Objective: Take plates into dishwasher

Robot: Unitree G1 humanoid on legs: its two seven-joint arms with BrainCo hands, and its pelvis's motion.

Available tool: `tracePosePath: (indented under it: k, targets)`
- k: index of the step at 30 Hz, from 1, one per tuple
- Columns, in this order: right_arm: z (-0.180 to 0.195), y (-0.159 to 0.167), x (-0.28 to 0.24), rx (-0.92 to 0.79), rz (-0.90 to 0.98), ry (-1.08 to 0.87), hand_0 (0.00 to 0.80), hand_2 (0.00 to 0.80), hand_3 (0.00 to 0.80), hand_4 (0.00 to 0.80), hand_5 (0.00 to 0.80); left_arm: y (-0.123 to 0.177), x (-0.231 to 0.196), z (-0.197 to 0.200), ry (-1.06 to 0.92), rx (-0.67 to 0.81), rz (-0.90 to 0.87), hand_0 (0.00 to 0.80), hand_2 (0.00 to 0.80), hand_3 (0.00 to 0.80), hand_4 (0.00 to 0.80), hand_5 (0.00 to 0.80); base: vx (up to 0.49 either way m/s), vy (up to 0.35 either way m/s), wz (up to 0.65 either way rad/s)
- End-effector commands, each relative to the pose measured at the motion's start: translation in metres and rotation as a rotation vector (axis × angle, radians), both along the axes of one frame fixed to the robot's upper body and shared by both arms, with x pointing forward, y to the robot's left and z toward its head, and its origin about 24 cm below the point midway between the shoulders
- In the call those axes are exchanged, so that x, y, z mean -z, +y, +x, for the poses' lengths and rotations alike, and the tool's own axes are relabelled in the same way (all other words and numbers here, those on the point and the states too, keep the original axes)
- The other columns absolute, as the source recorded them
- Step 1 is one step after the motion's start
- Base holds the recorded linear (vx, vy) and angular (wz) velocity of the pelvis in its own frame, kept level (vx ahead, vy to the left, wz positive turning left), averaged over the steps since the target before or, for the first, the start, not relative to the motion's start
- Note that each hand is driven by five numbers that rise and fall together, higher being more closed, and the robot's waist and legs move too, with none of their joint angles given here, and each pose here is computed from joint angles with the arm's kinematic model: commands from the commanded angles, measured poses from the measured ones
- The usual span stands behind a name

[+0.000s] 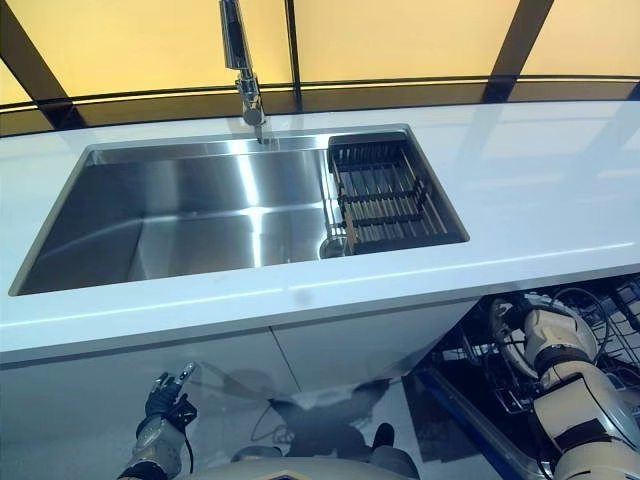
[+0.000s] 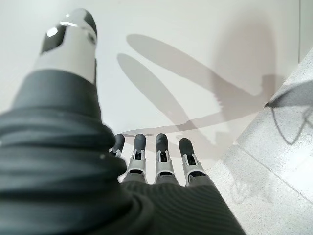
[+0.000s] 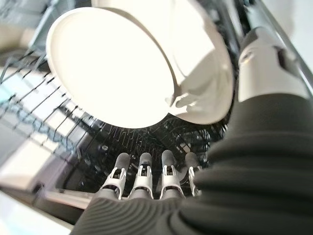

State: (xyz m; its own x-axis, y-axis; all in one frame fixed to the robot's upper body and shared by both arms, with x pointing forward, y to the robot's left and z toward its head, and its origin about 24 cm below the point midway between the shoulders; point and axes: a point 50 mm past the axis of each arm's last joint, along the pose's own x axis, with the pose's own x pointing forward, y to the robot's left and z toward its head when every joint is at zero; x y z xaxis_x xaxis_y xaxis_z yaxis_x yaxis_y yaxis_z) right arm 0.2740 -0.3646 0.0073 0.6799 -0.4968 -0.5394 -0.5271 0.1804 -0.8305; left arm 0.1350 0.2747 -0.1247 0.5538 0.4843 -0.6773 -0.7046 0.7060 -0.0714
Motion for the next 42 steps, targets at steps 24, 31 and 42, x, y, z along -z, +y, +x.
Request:
tracePosePath:
  k: [24,31,42]
  targets:
    - [-0.052,-0.081,-0.079,0.457,0.475,-0.608,0.000,0.000,0.000,0.000,0.000,0.031,-0.015,0.009,-0.074,-0.111,0.052,0.000,0.000,0.000,0.000,0.000,-0.011,0.015,-0.12]
    - [-0.102,-0.086,-0.021,0.758,0.695,-0.731,0.000,0.000,0.000,0.000,0.000,0.030,-0.016,0.012,-0.084,-0.080,0.063,0.000,0.000,0.000,0.000,0.000,-0.013,-0.033,-0.11]
    - [-0.162,-0.064,0.054,1.223,0.932,-0.775,0.000,0.000,0.000,0.000,0.000,0.038,-0.019,0.013,-0.076,-0.006,0.101,0.000,0.000,0.000,0.000,0.000,-0.004,-0.069,-0.06]
